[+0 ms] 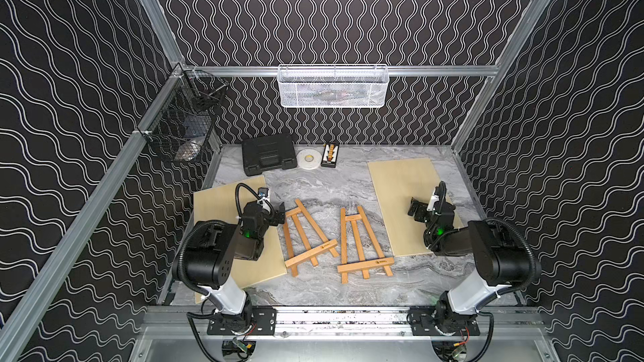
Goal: Assemble the easel
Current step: Pick up the easel at the center of the board.
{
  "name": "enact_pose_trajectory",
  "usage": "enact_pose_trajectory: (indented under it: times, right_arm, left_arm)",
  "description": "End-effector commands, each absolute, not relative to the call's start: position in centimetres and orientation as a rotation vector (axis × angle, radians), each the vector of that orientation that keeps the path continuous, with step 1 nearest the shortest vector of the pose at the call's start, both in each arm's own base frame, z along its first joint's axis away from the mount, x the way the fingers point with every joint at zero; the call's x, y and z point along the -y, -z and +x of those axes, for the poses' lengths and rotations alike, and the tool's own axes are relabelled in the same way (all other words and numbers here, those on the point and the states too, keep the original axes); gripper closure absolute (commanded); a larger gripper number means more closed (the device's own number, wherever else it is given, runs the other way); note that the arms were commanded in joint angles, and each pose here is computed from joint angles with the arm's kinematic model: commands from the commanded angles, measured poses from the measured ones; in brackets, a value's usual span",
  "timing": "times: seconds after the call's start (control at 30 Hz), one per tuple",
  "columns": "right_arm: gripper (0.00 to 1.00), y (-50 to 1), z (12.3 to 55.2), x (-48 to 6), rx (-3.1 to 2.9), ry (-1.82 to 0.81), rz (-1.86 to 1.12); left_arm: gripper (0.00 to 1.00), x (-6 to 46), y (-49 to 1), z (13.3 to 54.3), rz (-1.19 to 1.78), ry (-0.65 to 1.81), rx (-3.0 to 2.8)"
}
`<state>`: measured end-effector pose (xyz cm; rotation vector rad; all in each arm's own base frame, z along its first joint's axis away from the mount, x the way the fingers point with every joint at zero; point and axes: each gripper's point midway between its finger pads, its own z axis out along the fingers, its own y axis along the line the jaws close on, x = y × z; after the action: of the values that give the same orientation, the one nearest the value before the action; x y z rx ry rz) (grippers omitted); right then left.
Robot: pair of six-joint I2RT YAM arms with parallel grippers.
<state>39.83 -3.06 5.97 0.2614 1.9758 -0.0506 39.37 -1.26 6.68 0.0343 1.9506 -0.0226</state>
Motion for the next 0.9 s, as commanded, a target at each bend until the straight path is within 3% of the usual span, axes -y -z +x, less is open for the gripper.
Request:
enact_pose_trajectory:
  times: [0.0, 0.47, 0.87]
  right_arm:
    - [0.00, -7.2, 40.4, 3.1, -1.923, 0.047, 0.255]
    - [0.00, -7.3, 40.3, 3.2, -1.915, 0.054, 0.258]
    - [0.00, -12.3, 39.2, 3.6, -1.876, 0.060, 0.301]
  left_arm:
    - [0.01, 1.3, -7.7, 39.9, 0.056, 0.011, -1.905]
    - [0.01, 0.2, -8.0, 40.0, -0.008, -0.029, -1.906]
    - [0.01, 1.2, -13.4, 39.4, 0.035, 0.025, -1.870]
